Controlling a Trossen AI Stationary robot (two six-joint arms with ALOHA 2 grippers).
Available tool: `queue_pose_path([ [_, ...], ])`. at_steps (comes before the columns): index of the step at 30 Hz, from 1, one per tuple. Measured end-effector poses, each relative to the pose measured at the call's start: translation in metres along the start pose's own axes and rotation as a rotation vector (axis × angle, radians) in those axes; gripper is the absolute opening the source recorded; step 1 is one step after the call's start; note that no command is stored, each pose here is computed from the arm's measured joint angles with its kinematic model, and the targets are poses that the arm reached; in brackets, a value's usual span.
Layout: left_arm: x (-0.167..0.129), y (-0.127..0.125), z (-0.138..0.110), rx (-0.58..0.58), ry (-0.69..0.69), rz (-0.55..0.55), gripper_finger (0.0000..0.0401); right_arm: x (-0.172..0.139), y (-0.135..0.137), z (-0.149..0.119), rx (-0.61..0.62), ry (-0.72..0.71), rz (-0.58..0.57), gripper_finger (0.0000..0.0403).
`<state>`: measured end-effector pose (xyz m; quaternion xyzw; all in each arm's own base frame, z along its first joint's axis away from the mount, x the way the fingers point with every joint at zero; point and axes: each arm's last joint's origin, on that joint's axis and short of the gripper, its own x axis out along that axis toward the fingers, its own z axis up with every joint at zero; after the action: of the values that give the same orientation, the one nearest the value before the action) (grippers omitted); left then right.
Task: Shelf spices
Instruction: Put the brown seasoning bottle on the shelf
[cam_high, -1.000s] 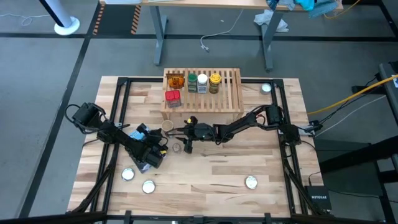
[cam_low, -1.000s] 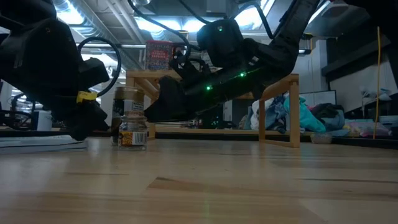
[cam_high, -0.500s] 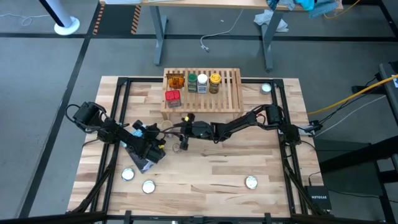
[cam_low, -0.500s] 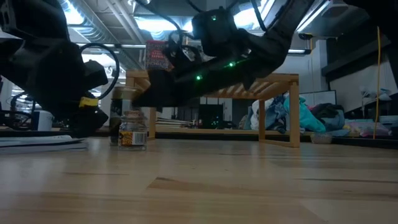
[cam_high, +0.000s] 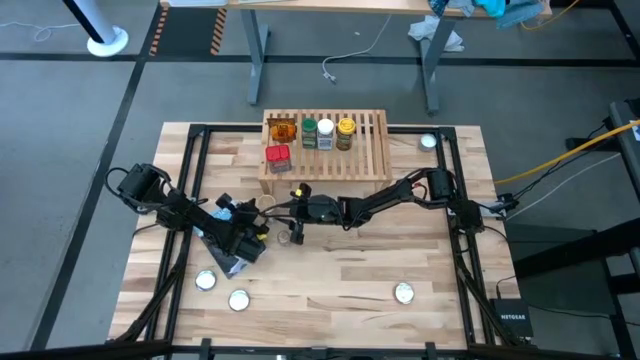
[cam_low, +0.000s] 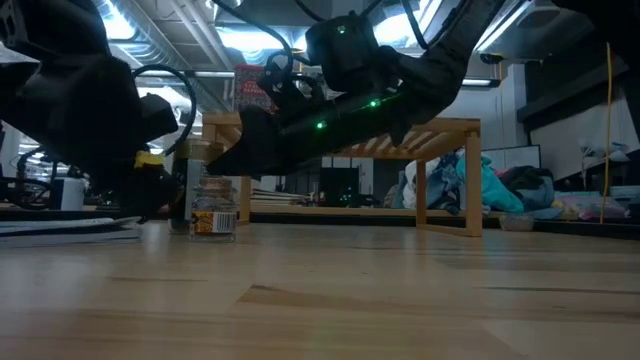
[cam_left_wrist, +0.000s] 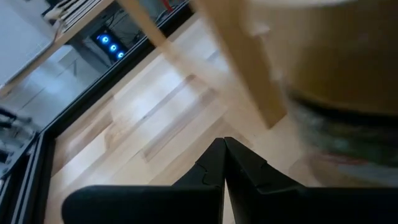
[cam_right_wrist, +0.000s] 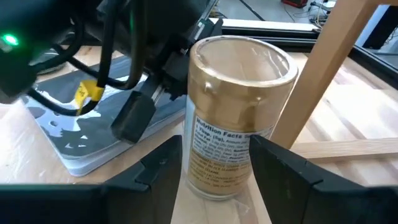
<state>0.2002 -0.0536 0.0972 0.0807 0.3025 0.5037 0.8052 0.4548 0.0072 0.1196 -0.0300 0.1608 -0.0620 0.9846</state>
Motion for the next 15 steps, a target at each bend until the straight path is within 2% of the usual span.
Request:
queue_pose_path([
  [8, -0.001, -0.015, 0.008, 0.091, -0.045, -0.077, 0.0, 0.0, 0.0, 0.0, 0.024, 0.005, -0.017, 0.0195],
  [15, -0.002, -0.02, 0.01, 0.1, -0.04, -0.116, 0.0, 0.0, -0.001, 0.001, 0.027, -0.003, -0.036, 0.0195],
])
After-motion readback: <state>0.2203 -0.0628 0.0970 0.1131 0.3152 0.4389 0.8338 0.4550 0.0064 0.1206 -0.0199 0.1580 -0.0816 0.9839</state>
